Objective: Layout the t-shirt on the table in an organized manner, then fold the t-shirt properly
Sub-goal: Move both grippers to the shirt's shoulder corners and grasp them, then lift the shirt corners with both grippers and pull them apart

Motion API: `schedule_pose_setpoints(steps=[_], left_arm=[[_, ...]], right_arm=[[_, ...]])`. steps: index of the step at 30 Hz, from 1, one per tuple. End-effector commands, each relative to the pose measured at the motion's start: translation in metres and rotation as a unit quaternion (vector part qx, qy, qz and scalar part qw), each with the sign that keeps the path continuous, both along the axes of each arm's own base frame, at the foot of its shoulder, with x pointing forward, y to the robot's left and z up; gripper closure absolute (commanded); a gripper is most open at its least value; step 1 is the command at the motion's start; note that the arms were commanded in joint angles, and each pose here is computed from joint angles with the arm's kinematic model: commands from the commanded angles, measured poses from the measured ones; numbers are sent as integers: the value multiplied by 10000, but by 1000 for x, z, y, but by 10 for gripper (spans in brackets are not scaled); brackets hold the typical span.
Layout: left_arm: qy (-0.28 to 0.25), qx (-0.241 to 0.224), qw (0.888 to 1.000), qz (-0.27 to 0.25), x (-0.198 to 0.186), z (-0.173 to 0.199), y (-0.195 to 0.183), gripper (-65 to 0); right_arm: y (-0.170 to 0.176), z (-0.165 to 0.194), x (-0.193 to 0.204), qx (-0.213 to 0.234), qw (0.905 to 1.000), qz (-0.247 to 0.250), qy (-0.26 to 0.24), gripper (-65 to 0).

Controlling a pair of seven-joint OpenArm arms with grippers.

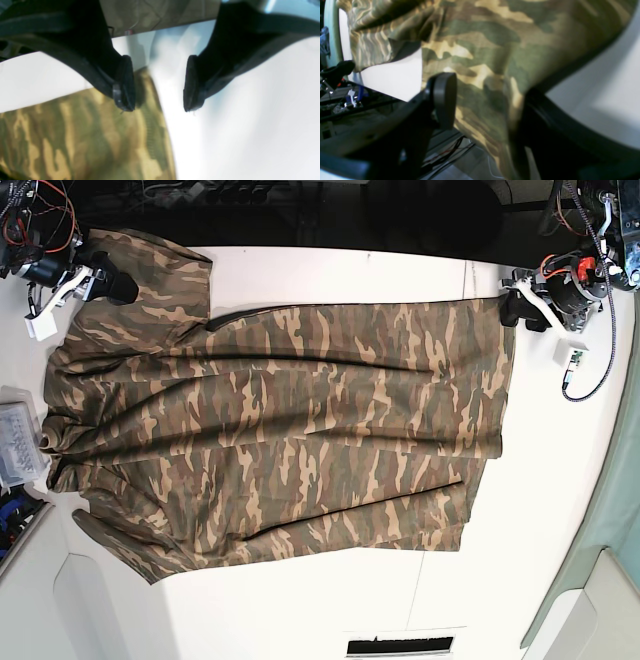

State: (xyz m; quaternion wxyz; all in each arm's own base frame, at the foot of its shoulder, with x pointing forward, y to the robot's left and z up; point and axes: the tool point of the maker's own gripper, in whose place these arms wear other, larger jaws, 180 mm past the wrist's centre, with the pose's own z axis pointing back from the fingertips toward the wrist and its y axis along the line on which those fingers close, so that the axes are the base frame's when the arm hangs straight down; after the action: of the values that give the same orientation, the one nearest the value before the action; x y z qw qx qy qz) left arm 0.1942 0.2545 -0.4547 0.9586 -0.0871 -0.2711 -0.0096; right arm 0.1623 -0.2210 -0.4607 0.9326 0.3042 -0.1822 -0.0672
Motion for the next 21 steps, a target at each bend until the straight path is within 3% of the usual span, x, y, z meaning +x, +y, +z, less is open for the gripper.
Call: schedule_pose_setpoints(steps=[1,5,7,9,11,12,16,21], left_arm=[[-83,-54,9999,-73,3,4,-4,-348],[-55,-262,9995,-189,-1,-1,-22,-348],[-35,-303,9992,-252,-2,-3,-28,-342],[24,-257,9989,-401,-3,-6,-34,-256],[68,-180,9980,-603,-5,-10,-43,-85],[80,-139,9974,-709,-6,-12,-47,0],[-9,-50,9960,-894,-2,-8,-54,0],[-387,253,9914,-1224,-1,25,-52,0]], right_arm=[[-6,0,-3,-145,9998,105,68,-317],[-5,1,-2,-113,9999,88,50,-310],[-5,1,-2,-98,9999,79,42,-240],[-5,2,0,-86,10000,50,3,-116],[-6,4,5,-91,9999,-35,-115,0],[-7,4,6,-96,9998,-61,-149,0],[-13,11,10,-174,9995,-109,-256,0],[-28,33,5,-471,9973,-158,-549,0]])
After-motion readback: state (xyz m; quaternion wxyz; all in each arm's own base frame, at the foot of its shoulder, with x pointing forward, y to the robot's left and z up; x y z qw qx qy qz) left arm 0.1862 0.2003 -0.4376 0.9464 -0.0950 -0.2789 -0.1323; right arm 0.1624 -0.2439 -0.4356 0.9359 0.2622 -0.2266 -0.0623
